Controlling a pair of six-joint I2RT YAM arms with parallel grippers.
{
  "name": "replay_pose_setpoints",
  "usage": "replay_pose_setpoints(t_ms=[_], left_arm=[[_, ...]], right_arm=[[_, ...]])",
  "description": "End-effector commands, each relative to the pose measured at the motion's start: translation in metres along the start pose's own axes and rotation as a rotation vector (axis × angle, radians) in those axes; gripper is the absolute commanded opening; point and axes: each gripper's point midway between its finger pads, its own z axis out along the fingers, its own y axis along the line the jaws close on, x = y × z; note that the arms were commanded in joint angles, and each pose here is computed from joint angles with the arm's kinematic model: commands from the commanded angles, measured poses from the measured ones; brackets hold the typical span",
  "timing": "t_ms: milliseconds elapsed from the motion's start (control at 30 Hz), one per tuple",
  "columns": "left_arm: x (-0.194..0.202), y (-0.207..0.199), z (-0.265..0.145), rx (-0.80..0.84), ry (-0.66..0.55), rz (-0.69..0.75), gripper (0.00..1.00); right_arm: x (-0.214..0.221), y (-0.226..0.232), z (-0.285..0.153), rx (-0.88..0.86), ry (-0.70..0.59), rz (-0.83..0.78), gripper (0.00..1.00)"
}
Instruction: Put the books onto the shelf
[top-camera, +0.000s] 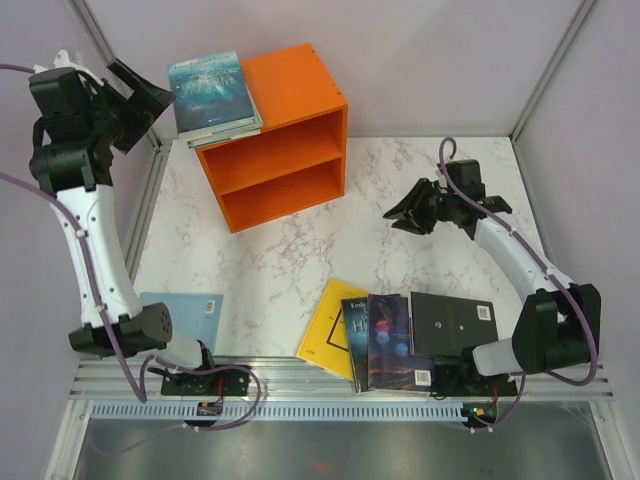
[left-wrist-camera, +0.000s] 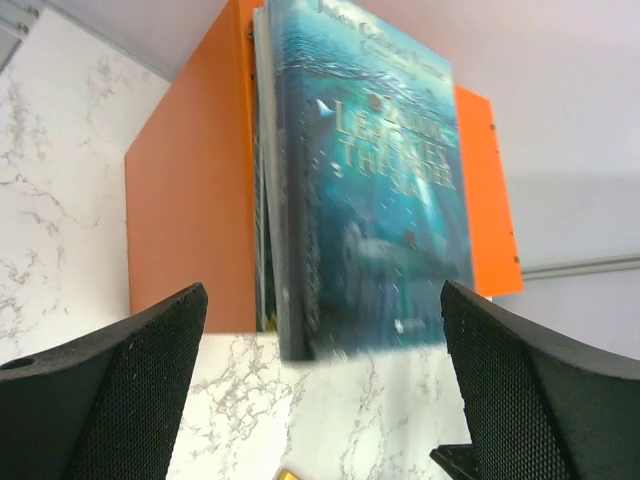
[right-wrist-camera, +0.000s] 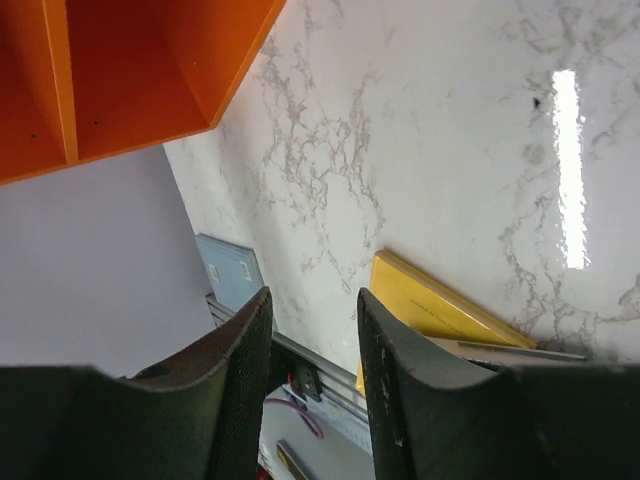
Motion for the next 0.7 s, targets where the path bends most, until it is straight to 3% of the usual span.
replay_pose_setpoints(t_ms=[0, 133, 233, 267, 400, 500, 567, 600, 667], left_arm=[[-0.012, -0.025, -0.08, 0.011, -0.149, 0.088, 1.0], [0.024, -0.025, -0.103, 0.009, -0.088, 0.103, 1.0], [0.072, -0.038, -0.106, 0.073, 0.027, 0.153, 0.97], [0.105, -0.058, -0.108, 0.143, 0.114, 0.193, 0.97], [0.212, -0.048, -0.091, 0.198, 0.387, 0.223, 0.96], [0.293, -0.058, -0.103, 0.457, 0.626, 0.173, 0.99], [0.327, -0.055, -0.109, 0.54, 0.702, 0.145, 1.0], [0.357, -0.034, -0.107, 0.525, 0.774, 0.122, 1.0], [0.377, -0.045, -0.114, 0.651, 0.822, 0.068, 1.0]], right_arm=[[0.009, 0.008, 0.009, 0.072, 0.041, -0.148, 0.45], [0.021, -0.011, 0.021, 0.189, 0.085, -0.21, 0.44], [0.019, -0.027, 0.022, 0.264, 0.081, -0.235, 0.45], [0.018, -0.03, 0.022, 0.283, 0.08, -0.246, 0.45], [0.015, -0.056, 0.023, 0.425, 0.129, -0.27, 0.46], [0.016, -0.064, 0.025, 0.464, 0.164, -0.27, 0.47], [0.018, -0.067, 0.025, 0.475, 0.169, -0.266, 0.47], [0.018, -0.069, 0.024, 0.478, 0.169, -0.261, 0.47], [0.023, -0.072, 0.022, 0.479, 0.176, -0.256, 0.47]])
